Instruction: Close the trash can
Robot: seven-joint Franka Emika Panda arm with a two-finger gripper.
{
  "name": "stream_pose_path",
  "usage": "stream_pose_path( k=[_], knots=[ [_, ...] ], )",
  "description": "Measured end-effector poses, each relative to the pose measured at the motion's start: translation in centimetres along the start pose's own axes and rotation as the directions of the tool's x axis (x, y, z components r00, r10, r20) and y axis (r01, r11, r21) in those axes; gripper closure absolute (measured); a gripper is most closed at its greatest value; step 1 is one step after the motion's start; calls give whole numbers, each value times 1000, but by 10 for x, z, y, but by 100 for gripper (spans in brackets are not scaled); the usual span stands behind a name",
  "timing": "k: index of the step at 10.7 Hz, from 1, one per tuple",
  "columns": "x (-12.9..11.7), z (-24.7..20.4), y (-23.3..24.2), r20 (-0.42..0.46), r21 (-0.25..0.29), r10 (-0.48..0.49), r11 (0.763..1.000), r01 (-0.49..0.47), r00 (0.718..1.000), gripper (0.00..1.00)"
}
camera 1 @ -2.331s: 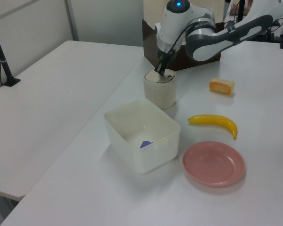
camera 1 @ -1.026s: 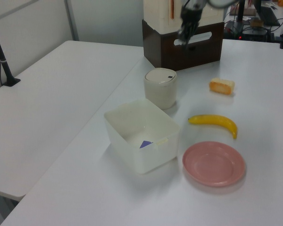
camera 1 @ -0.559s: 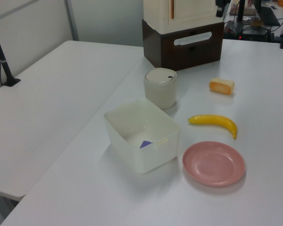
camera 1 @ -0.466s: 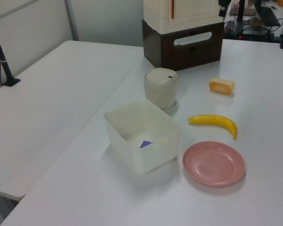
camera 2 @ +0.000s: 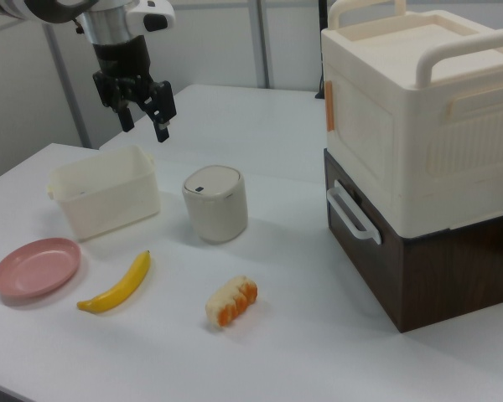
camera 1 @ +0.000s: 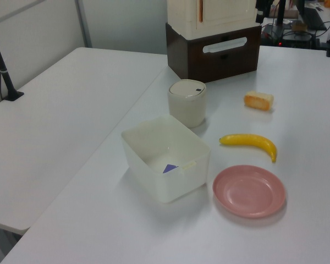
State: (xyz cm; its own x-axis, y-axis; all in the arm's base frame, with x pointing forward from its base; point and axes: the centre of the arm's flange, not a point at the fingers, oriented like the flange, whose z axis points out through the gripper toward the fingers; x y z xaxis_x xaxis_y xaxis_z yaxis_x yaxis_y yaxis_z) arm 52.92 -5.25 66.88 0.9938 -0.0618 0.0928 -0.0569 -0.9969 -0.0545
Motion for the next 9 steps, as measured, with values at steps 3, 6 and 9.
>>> stream_pose_path(
  k=[3,6,9],
  knots=[
    [0,1,1,2,0,1,1000,-1,1000,0],
    [0,2,-12,3,3,-23,1000,23,1000,0],
    [0,2,-18,4,7,-35,999,35,999,0]
  ],
)
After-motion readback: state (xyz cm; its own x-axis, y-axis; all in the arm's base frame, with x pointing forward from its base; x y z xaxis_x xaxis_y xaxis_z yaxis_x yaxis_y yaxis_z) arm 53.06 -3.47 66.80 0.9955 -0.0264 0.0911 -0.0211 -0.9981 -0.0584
